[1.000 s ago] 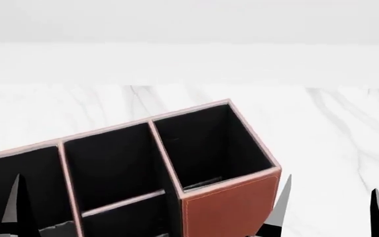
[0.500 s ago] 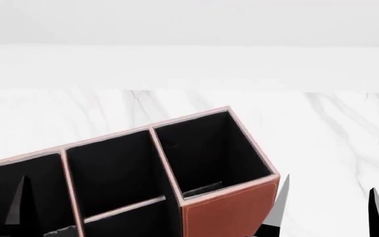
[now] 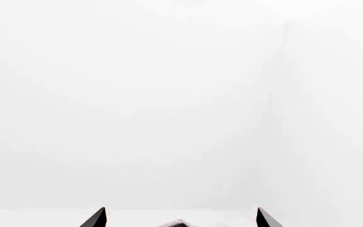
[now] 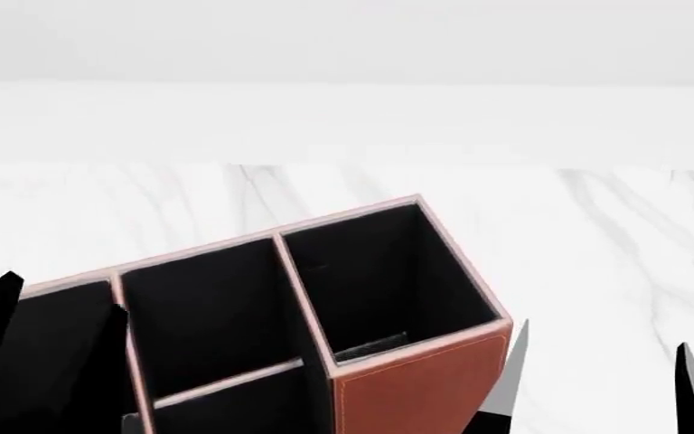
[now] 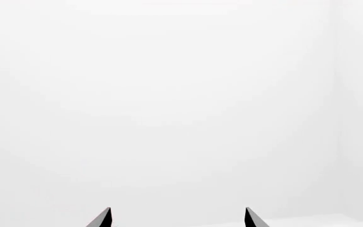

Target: Pick up the book and place it in the front compartment of the caddy.

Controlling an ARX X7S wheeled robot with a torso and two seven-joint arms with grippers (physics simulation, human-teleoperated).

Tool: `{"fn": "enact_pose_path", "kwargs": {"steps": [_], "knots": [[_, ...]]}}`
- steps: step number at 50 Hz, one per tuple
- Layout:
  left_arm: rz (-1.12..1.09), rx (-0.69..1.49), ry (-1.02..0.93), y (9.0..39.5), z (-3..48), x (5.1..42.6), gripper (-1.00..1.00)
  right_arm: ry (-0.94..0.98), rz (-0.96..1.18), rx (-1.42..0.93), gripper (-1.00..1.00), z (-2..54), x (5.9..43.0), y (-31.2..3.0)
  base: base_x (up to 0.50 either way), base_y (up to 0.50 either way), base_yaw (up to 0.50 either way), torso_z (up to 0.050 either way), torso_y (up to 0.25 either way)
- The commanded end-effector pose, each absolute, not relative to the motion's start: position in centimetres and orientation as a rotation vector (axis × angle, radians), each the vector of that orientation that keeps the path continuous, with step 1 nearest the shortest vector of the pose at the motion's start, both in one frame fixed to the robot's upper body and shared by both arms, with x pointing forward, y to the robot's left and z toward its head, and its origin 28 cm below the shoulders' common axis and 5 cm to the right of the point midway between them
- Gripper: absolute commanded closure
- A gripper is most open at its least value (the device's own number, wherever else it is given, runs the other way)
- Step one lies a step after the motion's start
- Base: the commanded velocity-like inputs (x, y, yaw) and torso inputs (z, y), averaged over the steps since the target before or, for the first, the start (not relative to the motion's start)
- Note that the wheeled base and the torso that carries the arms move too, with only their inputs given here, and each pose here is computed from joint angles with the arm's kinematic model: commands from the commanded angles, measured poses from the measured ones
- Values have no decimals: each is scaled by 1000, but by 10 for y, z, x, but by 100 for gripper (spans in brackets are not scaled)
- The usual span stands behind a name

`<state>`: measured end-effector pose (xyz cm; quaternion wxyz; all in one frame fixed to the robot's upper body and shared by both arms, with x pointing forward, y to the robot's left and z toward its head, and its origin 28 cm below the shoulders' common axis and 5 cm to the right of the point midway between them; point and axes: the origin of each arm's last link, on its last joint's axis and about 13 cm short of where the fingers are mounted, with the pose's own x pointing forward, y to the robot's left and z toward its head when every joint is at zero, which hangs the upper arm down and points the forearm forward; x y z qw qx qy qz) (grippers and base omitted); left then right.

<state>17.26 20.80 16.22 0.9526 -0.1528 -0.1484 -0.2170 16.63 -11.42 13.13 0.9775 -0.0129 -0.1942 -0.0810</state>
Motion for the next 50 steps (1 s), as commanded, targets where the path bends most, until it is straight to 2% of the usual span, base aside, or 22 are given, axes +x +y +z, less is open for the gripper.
{"fn": "enact_pose_path", "kwargs": {"steps": [1,10,13,16,18,32,50], "knots": [[-697,-291,-191,210,177,181,-100,-403,-152,-26,-100,132,167,-116,0,0,0,0,0],[-847,-193,-40,206,178,182,-100,-402,-147,-26,-100,131,167,-115,0,0,0,0,0],[-847,-59,-4,204,177,185,-100,-403,-147,-26,-100,131,167,-115,0,0,0,0,0],[-900,-86,20,203,182,183,-100,-405,-147,-25,-100,132,167,-115,0,0,0,0,0],[-910,7,54,202,180,184,-100,-407,-145,-24,-100,132,167,-115,0,0,0,0,0],[-1113,167,256,197,186,186,-100,-405,-137,-24,-100,132,167,-113,0,0,0,0,0],[-1193,355,422,190,171,189,-100,-409,-132,-24,-100,133,167,-114,0,0,0,0,0]]}}
